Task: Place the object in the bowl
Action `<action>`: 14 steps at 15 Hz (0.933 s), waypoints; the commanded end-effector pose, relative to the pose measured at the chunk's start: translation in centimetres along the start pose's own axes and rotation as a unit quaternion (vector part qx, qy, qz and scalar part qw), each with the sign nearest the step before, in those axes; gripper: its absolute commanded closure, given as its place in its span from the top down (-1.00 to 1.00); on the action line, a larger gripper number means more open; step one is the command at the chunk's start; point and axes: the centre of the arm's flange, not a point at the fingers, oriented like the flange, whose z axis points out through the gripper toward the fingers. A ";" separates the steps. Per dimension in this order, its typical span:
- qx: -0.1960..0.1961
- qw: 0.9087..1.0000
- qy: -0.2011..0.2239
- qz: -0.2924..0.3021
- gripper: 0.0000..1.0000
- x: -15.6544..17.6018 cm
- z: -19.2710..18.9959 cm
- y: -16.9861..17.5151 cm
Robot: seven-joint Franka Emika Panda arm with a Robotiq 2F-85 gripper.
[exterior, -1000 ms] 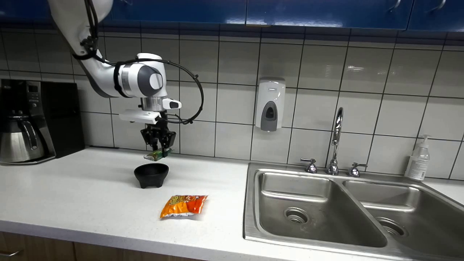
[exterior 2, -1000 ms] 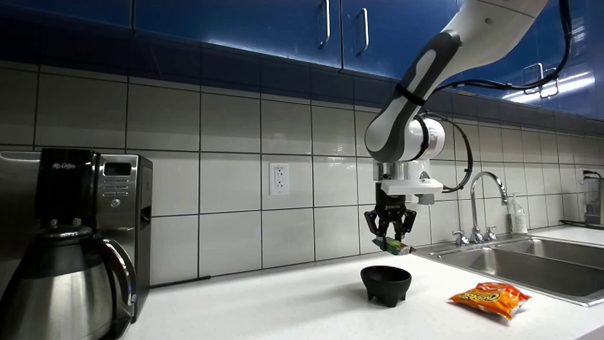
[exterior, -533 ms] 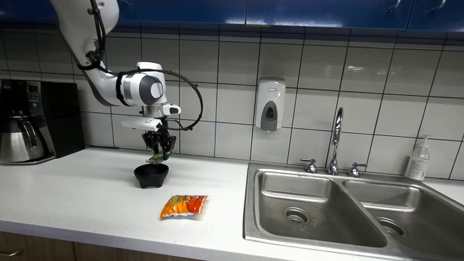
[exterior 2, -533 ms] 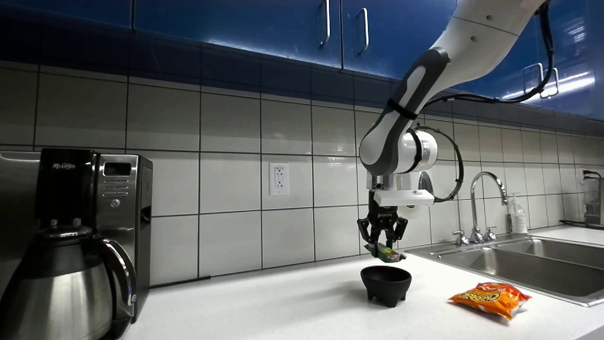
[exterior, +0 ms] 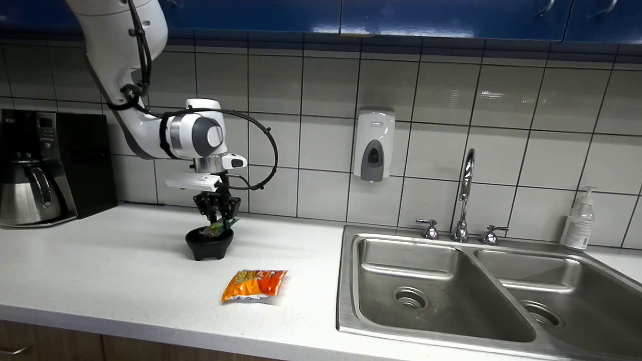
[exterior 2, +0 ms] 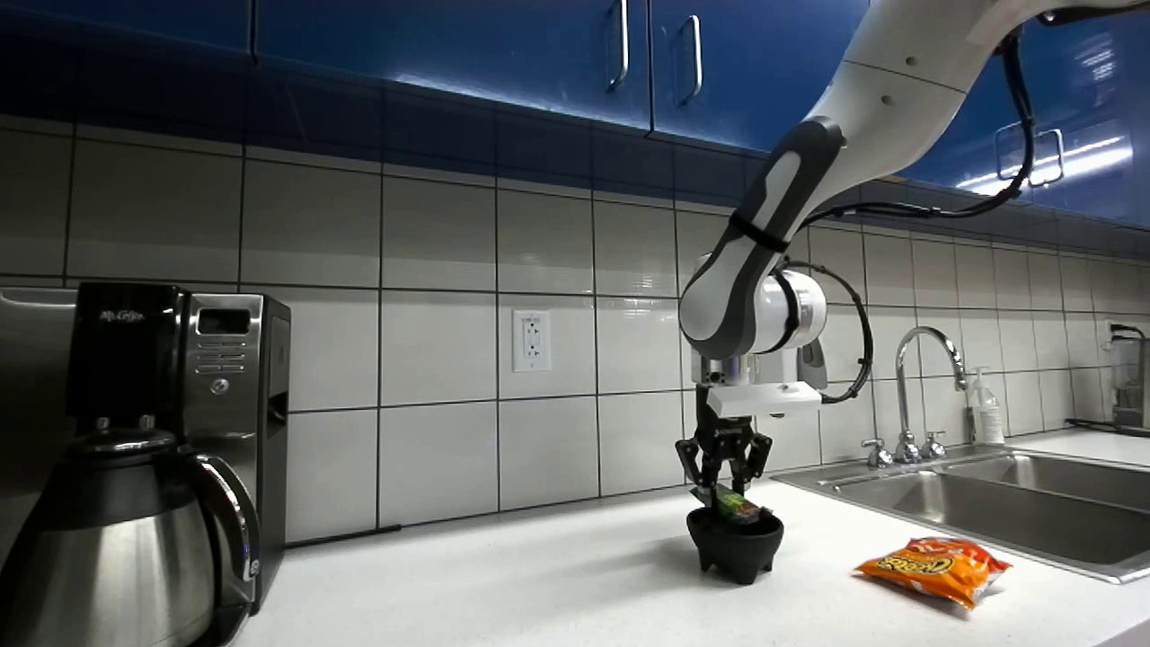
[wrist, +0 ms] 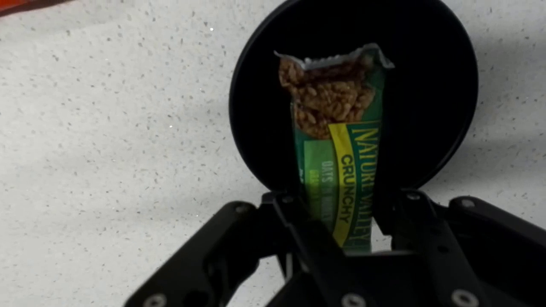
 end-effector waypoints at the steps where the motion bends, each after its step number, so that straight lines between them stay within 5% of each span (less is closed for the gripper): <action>1: -0.006 1.000 0.011 0.003 -0.68 -0.3 -0.5 -0.5; 2: -0.006 1.000 0.012 0.003 -0.68 -0.4 -0.6 -0.5; 3: -0.006 1.000 0.012 0.002 0.32 -0.4 -0.7 -0.4; 8: -0.006 1.000 0.010 0.001 0.94 -0.5 -1.2 -0.3; 14: -0.004 1.000 -0.018 -0.004 1.00 -2.1 -3.7 0.5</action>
